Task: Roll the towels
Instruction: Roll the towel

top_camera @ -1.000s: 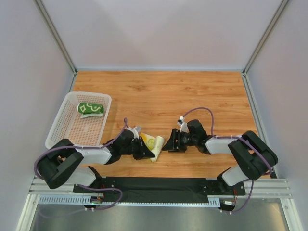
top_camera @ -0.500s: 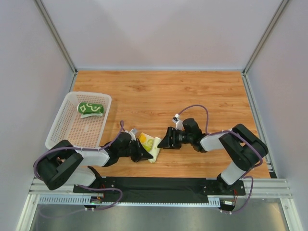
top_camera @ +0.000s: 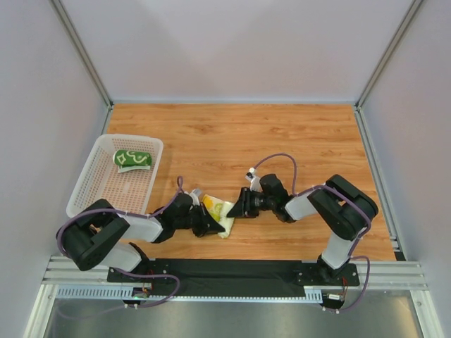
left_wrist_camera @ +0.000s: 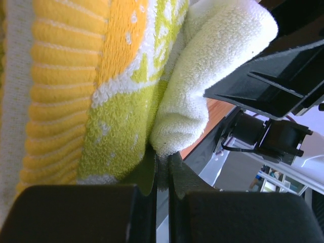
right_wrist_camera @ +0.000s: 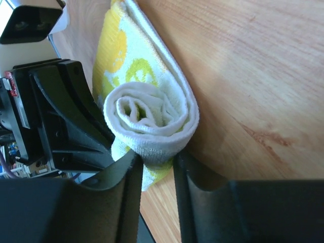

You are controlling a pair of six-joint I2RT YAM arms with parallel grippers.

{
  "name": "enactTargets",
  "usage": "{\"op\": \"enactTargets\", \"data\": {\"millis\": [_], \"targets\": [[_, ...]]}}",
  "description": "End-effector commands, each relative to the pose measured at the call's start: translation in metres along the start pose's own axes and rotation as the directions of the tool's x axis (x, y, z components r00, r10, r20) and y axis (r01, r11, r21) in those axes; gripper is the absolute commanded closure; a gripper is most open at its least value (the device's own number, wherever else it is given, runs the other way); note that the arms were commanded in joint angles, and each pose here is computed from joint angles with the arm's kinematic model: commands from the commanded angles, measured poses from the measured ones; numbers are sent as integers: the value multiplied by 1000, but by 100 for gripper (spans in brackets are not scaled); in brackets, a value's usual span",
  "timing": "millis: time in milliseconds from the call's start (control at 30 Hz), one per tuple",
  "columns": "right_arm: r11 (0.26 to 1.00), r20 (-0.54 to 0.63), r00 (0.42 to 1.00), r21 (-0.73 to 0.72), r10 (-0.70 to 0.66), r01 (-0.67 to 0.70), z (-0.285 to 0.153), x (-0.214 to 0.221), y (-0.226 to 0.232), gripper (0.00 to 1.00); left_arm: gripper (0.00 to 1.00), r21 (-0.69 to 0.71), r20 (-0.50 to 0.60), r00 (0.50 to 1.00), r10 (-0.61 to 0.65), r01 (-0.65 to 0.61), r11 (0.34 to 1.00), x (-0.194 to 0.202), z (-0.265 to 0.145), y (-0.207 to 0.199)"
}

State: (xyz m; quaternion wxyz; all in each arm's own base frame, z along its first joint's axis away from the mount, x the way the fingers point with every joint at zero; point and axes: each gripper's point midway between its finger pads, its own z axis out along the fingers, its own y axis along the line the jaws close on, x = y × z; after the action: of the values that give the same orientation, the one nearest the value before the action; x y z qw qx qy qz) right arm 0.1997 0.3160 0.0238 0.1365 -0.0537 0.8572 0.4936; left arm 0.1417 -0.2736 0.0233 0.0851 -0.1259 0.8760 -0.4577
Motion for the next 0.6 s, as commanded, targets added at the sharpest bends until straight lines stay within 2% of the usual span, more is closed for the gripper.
{"op": "enactTargets", "data": {"millis": [0, 67, 167, 233, 267, 300, 367, 400, 467, 533, 567], "targets": [[999, 17, 1000, 37, 2, -3, 8, -2, -9, 72, 100, -60, 5, 1000, 6, -5, 998, -1, 1, 15], [999, 25, 1000, 46, 7, -8, 7, -3, -10, 78, 98, -74, 11, 999, 33, -32, 997, -4, 1, 14], [997, 13, 1000, 75, 11, -11, 5, -3, -12, 87, 91, -119, 22, 998, 56, -53, 992, -8, -2, 15], [996, 11, 1000, 87, 14, -15, 5, -4, -12, 90, 82, -177, 10, 997, 80, -77, 981, -7, -7, 23], [996, 6, 1000, 93, 19, -19, 5, -3, -12, 91, 78, -173, 32, 994, 106, -99, 980, -13, -9, 14], [995, 8, 1000, 93, 24, -25, 4, -4, -11, 91, 68, -224, 18, 992, 122, -115, 968, -11, -14, 23], [994, 2, 999, 107, 34, -34, 4, -3, -12, 92, 60, -255, 61, 982, 179, -158, 954, -20, -21, 12], [994, 7, 999, 107, 37, -37, 3, -4, -10, 92, 53, -320, 47, 982, 181, -157, 935, -17, -28, 22], [992, 6, 999, 121, 45, -45, 1, -4, -10, 93, 50, -357, 85, 963, 256, -210, 910, -25, -35, 12], [991, 10, 999, 125, 44, -44, 0, -6, -7, 93, 49, -429, 72, 951, 301, -243, 870, -24, -45, 17], [989, 3, 999, 138, 51, -51, -1, -5, -9, 93, 49, -460, 108, 926, 363, -277, 843, -30, -47, 6]]}}
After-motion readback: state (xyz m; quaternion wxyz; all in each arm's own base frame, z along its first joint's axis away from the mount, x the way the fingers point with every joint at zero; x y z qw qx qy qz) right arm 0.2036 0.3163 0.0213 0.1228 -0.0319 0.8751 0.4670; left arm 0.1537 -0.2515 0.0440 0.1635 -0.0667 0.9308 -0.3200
